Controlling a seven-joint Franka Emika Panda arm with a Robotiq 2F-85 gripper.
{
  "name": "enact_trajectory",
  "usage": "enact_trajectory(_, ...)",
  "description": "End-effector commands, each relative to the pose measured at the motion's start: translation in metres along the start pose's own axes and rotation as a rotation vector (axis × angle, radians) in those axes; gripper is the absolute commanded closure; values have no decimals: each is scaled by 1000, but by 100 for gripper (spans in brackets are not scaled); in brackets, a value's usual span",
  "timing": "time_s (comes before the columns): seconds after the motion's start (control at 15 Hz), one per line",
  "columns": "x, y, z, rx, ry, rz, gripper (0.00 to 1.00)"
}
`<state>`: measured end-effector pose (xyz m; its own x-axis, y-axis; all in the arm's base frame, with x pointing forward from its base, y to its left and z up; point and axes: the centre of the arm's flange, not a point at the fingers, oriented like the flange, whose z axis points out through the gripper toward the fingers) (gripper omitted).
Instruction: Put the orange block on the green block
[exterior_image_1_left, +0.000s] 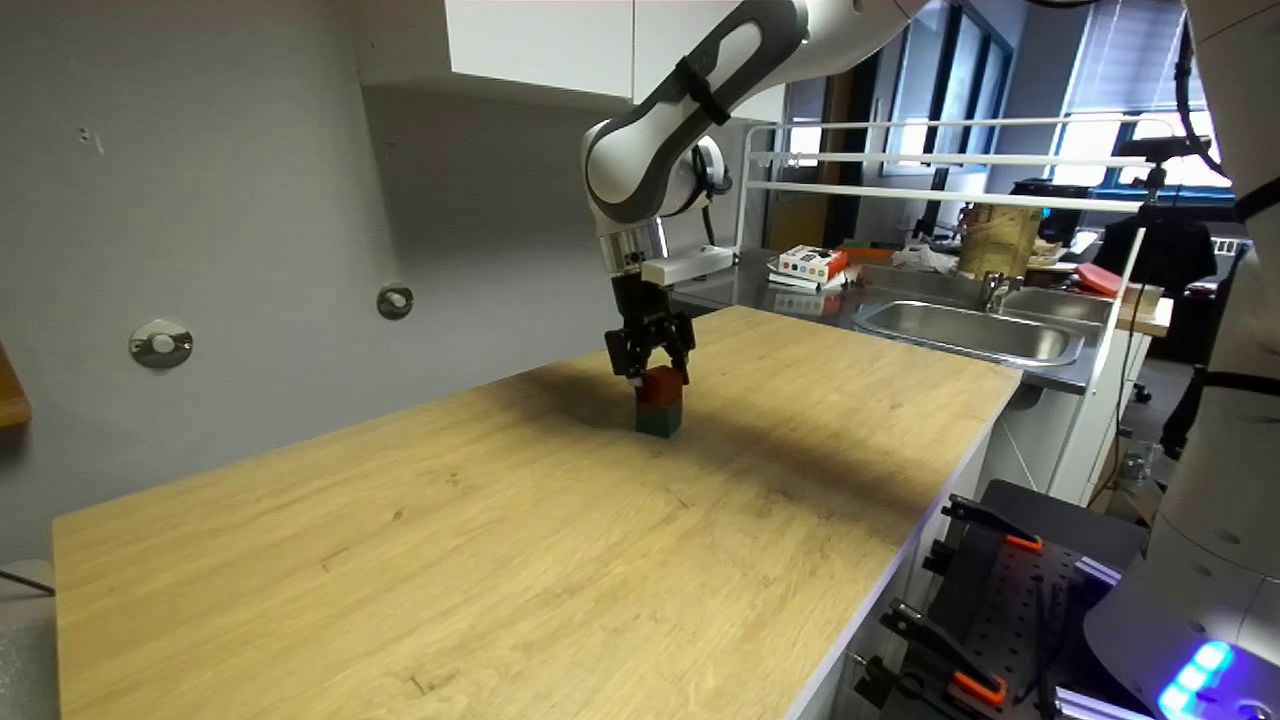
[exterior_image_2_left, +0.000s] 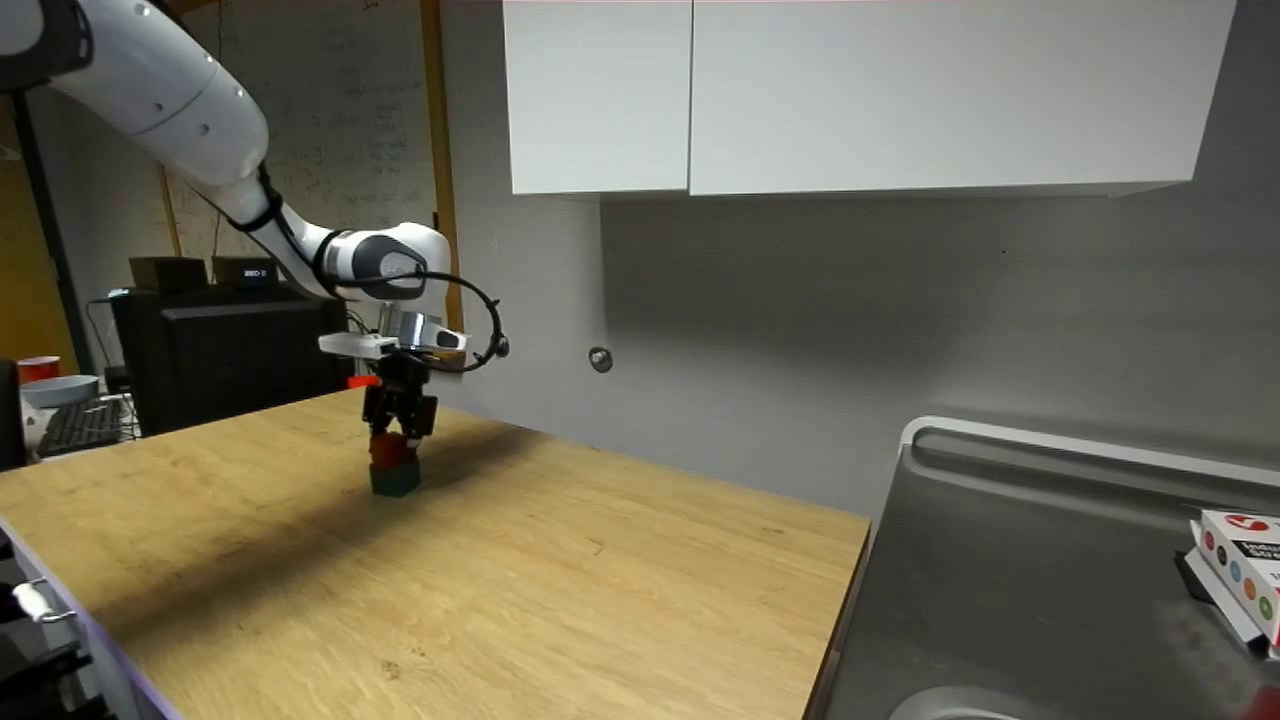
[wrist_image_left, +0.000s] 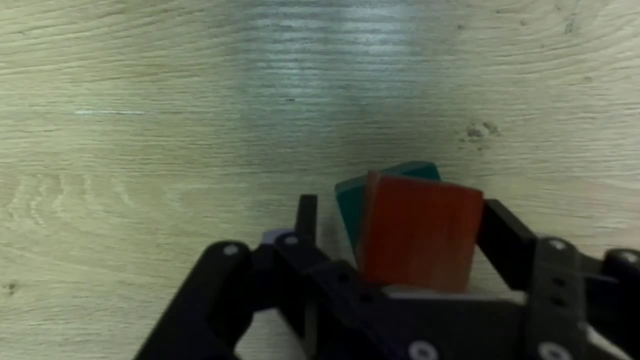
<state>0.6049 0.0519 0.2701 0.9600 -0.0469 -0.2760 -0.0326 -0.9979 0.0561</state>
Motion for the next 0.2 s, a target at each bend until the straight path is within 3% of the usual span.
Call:
enact_trajectory(0.0, 4, -4, -7, -16, -4, 4, 0)
enact_trajectory(0.13, 3, -3, -10, -19, 2, 7, 0)
